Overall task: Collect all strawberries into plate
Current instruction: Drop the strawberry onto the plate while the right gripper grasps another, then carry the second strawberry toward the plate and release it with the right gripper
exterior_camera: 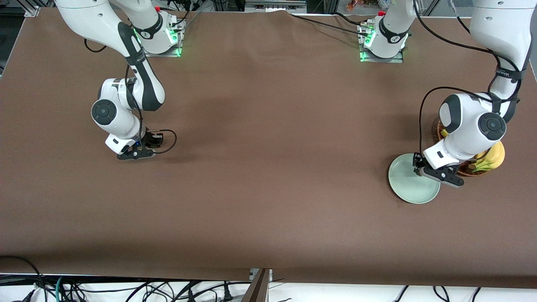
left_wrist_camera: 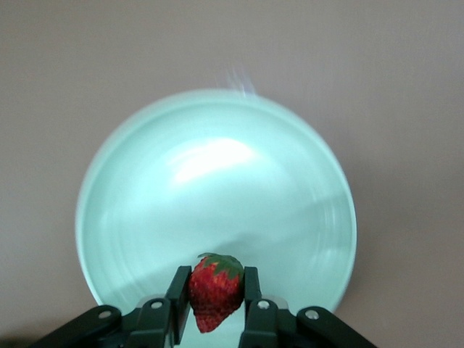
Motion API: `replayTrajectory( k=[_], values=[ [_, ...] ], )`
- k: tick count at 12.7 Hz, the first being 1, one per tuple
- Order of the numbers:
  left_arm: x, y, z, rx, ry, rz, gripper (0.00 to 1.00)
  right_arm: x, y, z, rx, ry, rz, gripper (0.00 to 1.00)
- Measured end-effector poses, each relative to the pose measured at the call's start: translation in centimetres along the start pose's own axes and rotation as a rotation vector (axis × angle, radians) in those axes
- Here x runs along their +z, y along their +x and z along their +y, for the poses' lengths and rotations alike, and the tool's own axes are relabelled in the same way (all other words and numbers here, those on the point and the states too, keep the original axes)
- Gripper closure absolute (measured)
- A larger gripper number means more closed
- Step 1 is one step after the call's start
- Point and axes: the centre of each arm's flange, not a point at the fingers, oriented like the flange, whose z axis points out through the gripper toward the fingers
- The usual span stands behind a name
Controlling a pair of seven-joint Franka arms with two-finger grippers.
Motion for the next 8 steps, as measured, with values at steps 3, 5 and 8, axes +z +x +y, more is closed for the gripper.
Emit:
replayTrajectory(
  k=[3,5,8],
  values=[
    [1.8,-0.9,1.1,0.008,-0.028,-0.048,0.67,-2.0,2.3,-5.6,0.013,0.075,0.057,0.67],
    [2.2,-1.0,0.8,0.003,-0.030,-0.052,0.50,-5.1,4.3,-13.8,0.035,0.141,0.100,0.67],
    [-0.6,0.9,-1.5,-0.017,0.006,0.016,0.20,-10.5,5.9,-27.1,0.119,0.263,0.143,0.67]
  ],
)
